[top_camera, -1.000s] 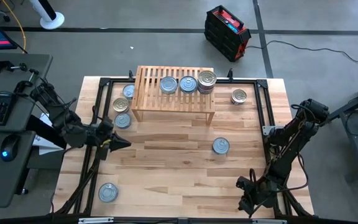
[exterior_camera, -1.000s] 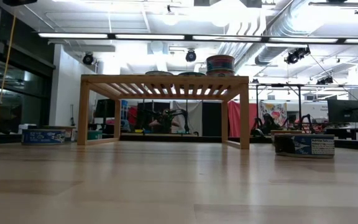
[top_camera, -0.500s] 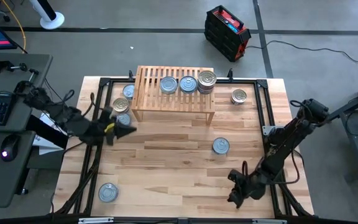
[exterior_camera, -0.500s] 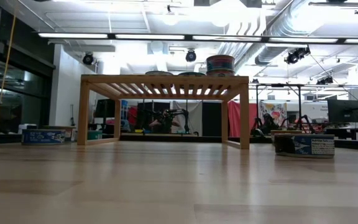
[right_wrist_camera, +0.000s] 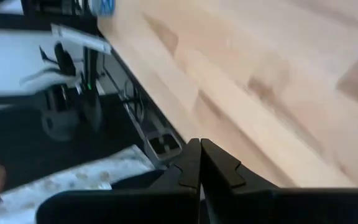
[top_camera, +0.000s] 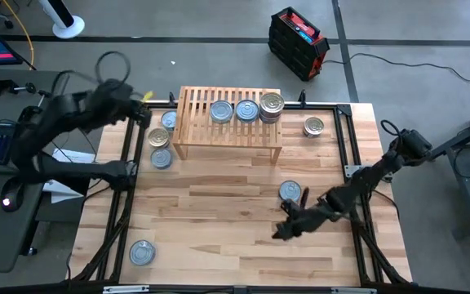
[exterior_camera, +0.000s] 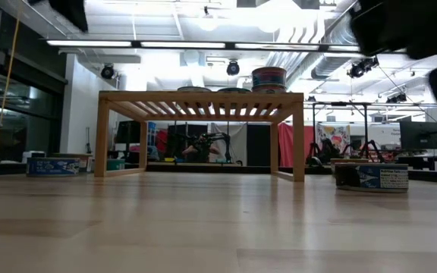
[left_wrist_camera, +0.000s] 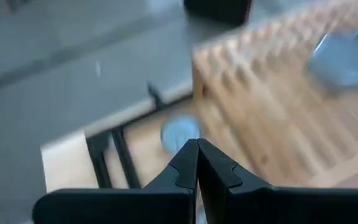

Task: Stack canned seafood by type on shelf
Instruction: Stack the green and blue tuna can on top of the other green and blue tuna can on the shelf

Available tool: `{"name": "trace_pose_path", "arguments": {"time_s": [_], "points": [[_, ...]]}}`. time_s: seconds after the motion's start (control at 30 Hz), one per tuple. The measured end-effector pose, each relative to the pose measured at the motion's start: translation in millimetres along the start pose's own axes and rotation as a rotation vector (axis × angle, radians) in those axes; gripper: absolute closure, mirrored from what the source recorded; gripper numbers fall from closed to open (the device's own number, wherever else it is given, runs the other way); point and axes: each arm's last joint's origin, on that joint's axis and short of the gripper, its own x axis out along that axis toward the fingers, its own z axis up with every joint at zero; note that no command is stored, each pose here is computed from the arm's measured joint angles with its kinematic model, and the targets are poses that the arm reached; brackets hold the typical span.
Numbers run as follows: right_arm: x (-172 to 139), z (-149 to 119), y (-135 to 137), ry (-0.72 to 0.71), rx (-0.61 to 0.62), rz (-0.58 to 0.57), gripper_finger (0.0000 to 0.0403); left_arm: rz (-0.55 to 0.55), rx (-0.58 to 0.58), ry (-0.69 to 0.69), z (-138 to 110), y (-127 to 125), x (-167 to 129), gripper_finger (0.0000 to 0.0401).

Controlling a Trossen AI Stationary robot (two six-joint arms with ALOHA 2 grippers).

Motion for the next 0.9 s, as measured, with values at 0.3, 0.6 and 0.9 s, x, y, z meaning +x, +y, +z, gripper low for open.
{"name": "trace_pose_path", "arguments": {"time_s": [0.3, 0.6, 0.9], "points": [[1, 35, 4, 0.117, -0.061, 0.038, 0.0402, 0.155, -0.112, 0.334, 13, 17, 134, 0.0401], [-3, 61, 3, 0.391, -0.304, 0.124, 0.0402, 0.201, -0.396, 0.309, 27, 14, 201, 0.0401], [-9, 85, -3, 0.481, -0.435, 0.183, 0.0402, 0.409, -0.920, 0.244, 25, 23, 238, 0.0401]]}}
